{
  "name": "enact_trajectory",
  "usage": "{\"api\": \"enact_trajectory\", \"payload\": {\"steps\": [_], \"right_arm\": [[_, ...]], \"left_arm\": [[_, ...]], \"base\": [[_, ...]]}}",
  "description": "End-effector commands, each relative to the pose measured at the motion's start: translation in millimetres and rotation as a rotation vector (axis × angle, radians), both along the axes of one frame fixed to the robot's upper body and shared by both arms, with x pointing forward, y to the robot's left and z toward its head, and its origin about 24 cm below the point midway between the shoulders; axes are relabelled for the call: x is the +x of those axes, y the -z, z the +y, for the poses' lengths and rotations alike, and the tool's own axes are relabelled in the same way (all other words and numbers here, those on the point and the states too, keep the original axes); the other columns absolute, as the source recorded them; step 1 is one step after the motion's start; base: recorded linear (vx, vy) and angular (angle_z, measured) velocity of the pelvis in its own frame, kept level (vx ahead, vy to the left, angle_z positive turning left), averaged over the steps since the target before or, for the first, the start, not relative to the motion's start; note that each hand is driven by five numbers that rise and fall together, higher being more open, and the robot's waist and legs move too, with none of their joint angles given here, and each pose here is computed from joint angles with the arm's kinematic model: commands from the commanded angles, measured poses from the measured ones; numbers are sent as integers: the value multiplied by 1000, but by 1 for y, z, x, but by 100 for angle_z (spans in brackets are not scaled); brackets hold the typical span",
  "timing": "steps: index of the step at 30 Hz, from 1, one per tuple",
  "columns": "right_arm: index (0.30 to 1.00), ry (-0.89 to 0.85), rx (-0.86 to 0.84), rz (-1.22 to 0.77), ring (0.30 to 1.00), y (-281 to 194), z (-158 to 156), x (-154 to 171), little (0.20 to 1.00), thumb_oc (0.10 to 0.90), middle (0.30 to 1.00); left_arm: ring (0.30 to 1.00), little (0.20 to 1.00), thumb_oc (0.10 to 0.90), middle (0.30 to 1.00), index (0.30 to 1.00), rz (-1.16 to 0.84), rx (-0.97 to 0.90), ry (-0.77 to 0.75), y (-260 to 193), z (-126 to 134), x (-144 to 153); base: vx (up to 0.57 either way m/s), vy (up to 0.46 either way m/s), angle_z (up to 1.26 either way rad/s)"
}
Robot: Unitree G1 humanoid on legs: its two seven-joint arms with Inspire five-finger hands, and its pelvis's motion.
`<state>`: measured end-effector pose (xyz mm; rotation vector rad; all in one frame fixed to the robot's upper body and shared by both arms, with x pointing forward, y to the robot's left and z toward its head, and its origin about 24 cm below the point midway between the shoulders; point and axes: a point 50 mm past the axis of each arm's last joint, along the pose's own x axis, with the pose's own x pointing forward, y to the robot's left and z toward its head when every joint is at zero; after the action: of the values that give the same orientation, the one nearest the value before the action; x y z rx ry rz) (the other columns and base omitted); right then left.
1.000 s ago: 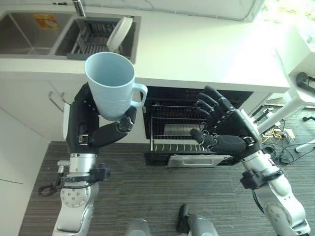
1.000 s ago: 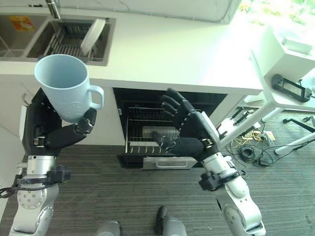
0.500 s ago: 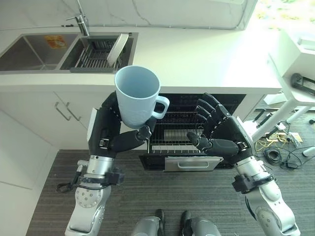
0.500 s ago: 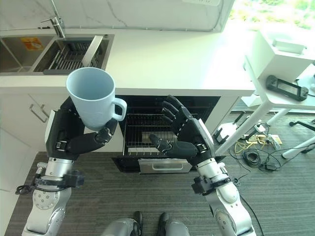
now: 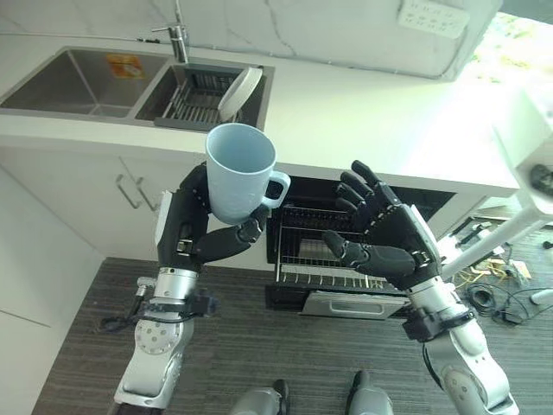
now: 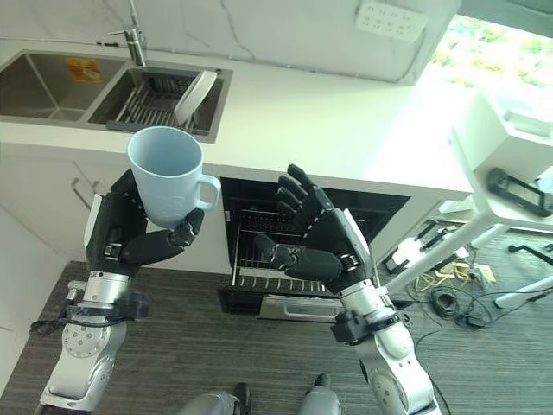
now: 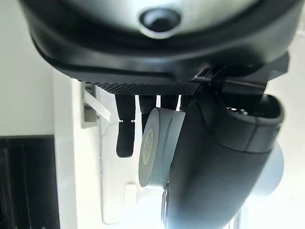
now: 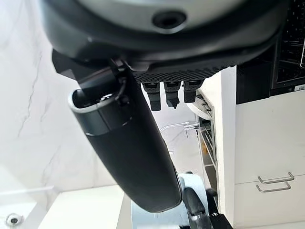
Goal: Place the dishes in the dishwasher.
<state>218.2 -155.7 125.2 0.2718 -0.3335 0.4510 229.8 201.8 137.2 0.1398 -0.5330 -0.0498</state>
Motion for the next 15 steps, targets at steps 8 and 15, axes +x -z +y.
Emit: {"api": "enact_trajectory", "payload": {"steps": [8, 15], "right_arm": [[900, 194, 89, -341, 900, -59, -23, -3, 900, 800, 900], [900, 272, 50, -378, 900, -62, -24, -9, 900, 800, 900]], "left_arm": [[300, 300, 400, 300, 300, -335, -52, 74, -54, -18, -14], [300, 300, 400, 300, 300, -334, -85, 90, -56, -19, -15]], "base": [[67, -186, -26], [43, -51, -19]]}}
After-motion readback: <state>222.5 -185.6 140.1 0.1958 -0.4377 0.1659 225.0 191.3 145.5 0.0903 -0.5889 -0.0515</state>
